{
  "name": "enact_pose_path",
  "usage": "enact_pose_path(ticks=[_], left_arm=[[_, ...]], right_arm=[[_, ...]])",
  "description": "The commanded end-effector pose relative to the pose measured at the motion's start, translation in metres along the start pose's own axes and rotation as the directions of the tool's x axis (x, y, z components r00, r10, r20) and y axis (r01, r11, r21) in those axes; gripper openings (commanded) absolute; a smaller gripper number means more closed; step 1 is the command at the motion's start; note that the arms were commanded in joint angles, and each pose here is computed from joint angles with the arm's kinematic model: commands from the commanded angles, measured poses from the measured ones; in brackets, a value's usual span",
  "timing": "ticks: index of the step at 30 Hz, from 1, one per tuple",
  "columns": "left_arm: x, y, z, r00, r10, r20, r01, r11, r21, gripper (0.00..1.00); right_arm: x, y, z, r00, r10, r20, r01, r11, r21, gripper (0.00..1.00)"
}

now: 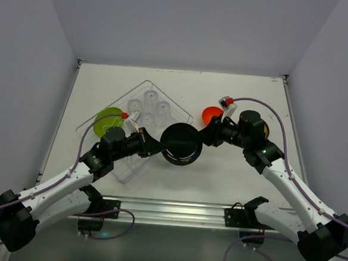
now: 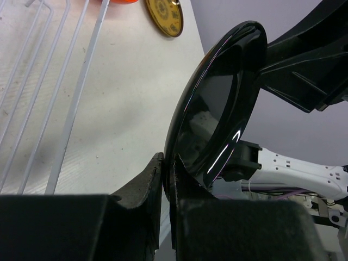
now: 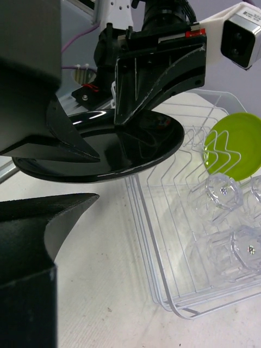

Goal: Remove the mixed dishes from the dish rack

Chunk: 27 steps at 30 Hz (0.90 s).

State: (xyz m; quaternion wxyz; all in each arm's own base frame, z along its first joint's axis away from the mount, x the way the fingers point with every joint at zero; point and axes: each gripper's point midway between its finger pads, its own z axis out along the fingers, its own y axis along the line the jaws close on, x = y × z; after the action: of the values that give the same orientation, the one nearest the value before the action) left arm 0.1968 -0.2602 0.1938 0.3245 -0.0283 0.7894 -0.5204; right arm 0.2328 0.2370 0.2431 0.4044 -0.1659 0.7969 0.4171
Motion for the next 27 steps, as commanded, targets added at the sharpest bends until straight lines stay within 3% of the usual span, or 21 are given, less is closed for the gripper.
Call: enact_pose_path(ticks=[1, 5, 12, 17, 18, 19, 22, 24, 25, 27], left_arm=[[-0.01, -0.023, -0.002, 0.999, 0.04, 0.033, -0.043, 0.994, 0.096, 0.0], [-0.009, -0.025, -0.002, 0.999, 0.046, 0.026, -0.049, 0.993, 0.104, 0.0], [-0.014, -0.02, -0.001, 0.996, 0.076, 0.04, -0.078, 0.995, 0.059, 0.0], [-0.022, -0.022, -0.004, 0.992, 0.103, 0.068, -0.105, 0.994, 0.032, 0.0], [-0.024, -0.021, -0.004, 0.99, 0.118, 0.077, -0.12, 0.992, 0.024, 0.09], [-0.029, -0.026, -0.006, 0.987, 0.129, 0.09, -0.132, 0.991, 0.025, 0.34], [-0.042, -0.027, -0.013, 0.978, 0.168, 0.127, -0.164, 0.986, -0.034, 0.68], [-0.044, -0.018, -0.019, 0.97, 0.215, 0.116, -0.203, 0.973, -0.106, 0.78], [-0.055, -0.031, -0.026, 0.957, 0.254, 0.142, -0.242, 0.965, -0.1, 0.86], [-0.065, -0.017, -0.04, 0.934, 0.333, 0.13, -0.299, 0.926, -0.23, 0.94]], right_arm=[[-0.008, 0.0, 0.003, 0.999, -0.039, 0.025, 0.039, 0.999, 0.001, 0.32], [-0.004, -0.001, 0.005, 0.999, -0.04, 0.027, 0.04, 0.999, -0.006, 0.33], [-0.001, 0.004, 0.0, 0.996, -0.048, 0.072, 0.051, 0.998, -0.042, 0.01], [-0.003, -0.002, -0.005, 0.994, -0.043, 0.105, 0.044, 0.999, -0.003, 0.0], [-0.002, -0.004, -0.006, 0.993, -0.04, 0.109, 0.039, 0.999, 0.013, 0.0], [-0.007, -0.009, -0.01, 0.989, -0.034, 0.142, 0.027, 0.998, 0.052, 0.0], [-0.012, -0.027, -0.018, 0.978, -0.017, 0.206, -0.014, 0.989, 0.149, 0.0], [-0.015, -0.033, -0.025, 0.97, -0.012, 0.244, -0.034, 0.982, 0.183, 0.0], [-0.018, -0.038, -0.028, 0.964, 0.004, 0.267, -0.061, 0.977, 0.205, 0.0], [-0.021, -0.054, -0.037, 0.949, 0.032, 0.312, -0.123, 0.953, 0.276, 0.0]])
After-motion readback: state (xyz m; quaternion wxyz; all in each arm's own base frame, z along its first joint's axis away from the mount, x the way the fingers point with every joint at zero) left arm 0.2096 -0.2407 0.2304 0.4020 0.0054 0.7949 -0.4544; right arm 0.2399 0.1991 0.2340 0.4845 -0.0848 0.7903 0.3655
